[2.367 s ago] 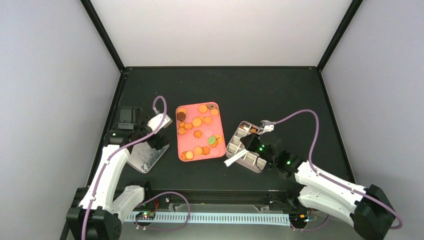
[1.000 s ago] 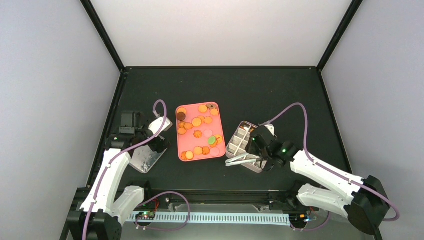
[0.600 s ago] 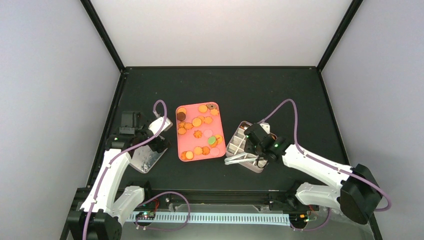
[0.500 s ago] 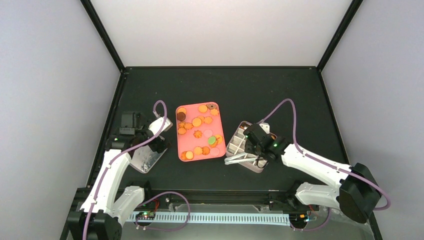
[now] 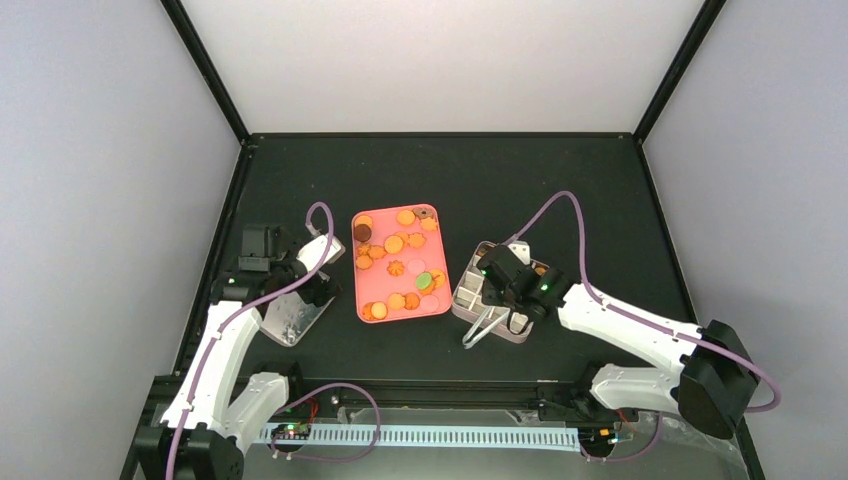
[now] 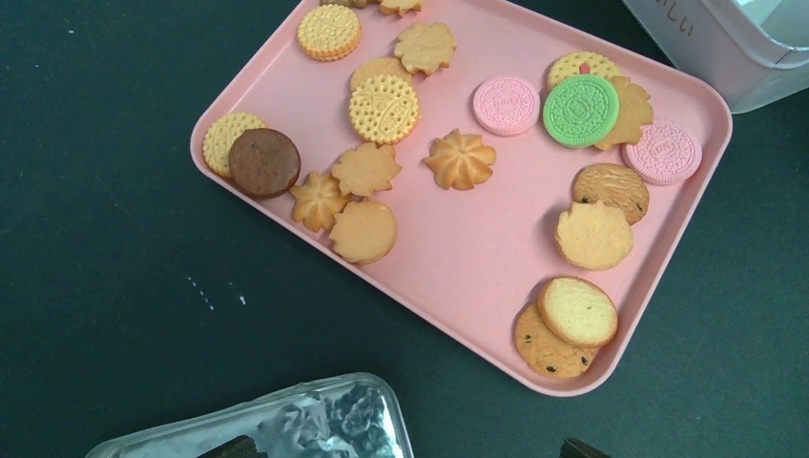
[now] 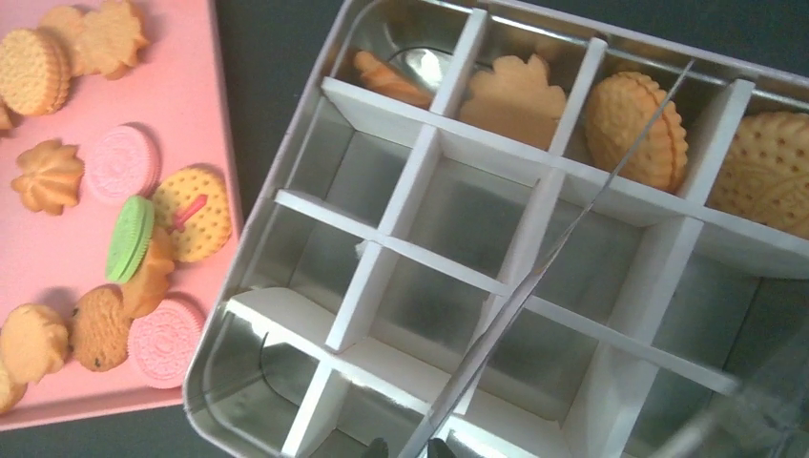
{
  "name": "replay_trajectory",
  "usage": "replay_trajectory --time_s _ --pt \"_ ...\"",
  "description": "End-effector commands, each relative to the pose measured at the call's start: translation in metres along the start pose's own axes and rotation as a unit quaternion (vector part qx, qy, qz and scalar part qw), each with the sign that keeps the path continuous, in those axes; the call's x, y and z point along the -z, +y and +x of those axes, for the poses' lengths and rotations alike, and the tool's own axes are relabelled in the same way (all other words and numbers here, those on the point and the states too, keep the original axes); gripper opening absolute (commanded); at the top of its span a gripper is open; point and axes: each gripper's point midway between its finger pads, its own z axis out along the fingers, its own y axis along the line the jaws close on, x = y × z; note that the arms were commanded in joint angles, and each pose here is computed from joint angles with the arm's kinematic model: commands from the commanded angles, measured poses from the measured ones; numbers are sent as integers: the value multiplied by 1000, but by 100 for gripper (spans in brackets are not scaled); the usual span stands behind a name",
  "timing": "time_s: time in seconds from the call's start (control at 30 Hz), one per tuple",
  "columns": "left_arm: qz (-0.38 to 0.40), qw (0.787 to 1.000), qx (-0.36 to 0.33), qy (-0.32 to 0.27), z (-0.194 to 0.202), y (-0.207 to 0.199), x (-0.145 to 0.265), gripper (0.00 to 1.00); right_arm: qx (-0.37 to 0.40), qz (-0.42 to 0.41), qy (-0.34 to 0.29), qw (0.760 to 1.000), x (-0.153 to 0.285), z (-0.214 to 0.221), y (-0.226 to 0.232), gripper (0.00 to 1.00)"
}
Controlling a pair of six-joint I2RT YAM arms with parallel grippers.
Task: Pack the cookies
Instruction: Pick up the clamp from the packing box.
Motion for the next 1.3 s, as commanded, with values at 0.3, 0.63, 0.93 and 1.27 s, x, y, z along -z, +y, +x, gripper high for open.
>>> replay_trajectory --time_s 0.3,0.63,0.93,1.27 --pt "-17 1000 -12 -7 -3 5 4 83 33 13 -1 999 0 7 8 1" --pt "-16 1000 -12 -6 -2 5 4 83 65 46 8 997 -9 17 5 30" --pt "-16 1000 -13 -3 0 5 2 83 82 56 -12 995 -2 9 11 2" --pt "-16 1000 -13 -3 0 5 3 83 138 47 -39 989 12 8 37 1"
